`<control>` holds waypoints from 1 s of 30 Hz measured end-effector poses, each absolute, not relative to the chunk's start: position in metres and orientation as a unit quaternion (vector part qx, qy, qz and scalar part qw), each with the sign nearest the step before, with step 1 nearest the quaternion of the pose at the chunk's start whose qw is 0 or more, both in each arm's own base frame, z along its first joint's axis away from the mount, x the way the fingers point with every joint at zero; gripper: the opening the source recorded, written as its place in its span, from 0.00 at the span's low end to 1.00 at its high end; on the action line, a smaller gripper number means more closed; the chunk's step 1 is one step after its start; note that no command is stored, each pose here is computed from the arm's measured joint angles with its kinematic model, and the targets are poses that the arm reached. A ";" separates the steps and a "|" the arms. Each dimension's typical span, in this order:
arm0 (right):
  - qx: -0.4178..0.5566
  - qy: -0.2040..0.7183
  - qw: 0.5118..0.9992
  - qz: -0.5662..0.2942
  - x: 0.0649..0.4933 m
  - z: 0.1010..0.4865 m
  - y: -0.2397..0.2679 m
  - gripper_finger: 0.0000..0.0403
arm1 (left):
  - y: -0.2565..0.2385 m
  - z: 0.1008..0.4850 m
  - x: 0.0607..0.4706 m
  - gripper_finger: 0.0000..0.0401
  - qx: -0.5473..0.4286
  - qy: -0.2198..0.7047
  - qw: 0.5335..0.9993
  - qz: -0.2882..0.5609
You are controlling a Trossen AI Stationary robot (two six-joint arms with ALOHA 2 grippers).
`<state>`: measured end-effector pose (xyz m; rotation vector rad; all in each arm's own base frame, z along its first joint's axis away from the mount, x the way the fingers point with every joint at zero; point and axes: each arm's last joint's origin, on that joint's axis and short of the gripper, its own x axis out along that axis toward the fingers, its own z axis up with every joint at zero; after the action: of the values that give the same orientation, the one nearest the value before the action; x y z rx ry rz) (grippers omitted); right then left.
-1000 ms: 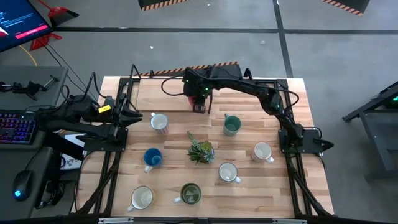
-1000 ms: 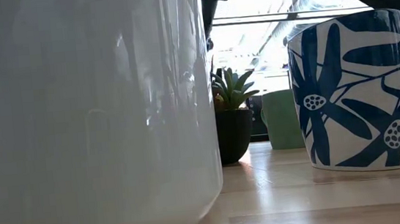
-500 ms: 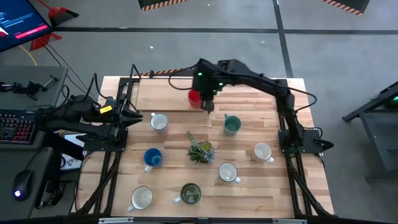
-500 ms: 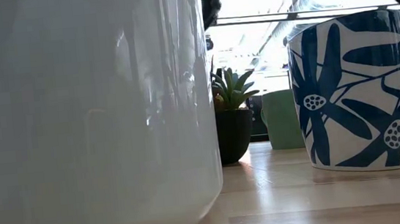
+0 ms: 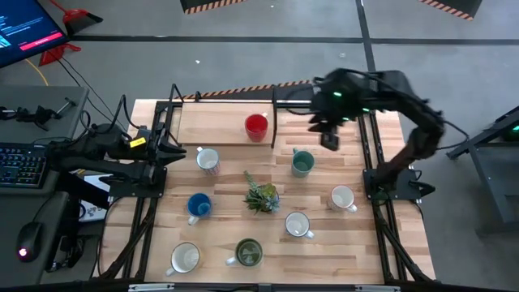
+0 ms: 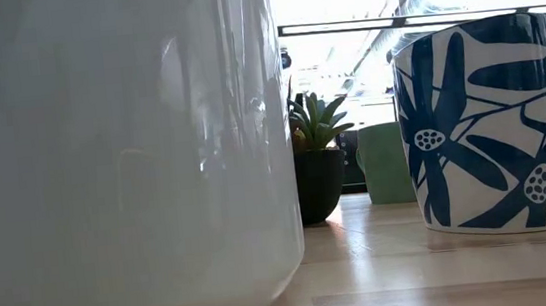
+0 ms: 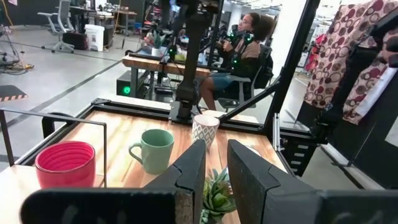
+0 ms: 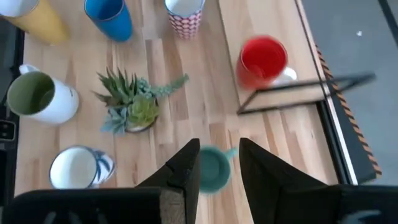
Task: Place coffee mugs
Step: Put the red patterned mug on the shelf
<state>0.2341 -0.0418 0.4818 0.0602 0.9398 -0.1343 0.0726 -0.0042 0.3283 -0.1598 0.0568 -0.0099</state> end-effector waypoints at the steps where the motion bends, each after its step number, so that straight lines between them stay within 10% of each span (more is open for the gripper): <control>1: 0.033 0.451 0.889 -0.073 0.224 0.482 -0.038 0.22 | -0.004 0.328 0.073 0.14 -0.080 0.029 0.996 -0.005; 30: 0.110 0.494 0.858 -0.087 0.126 0.285 0.042 0.22 | -0.004 0.328 0.073 0.14 -0.089 0.029 0.996 -0.004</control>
<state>0.1256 0.0417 0.2849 0.2307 1.0386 -0.1823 0.0726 -0.0041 0.3282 -0.1776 0.0579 -0.0083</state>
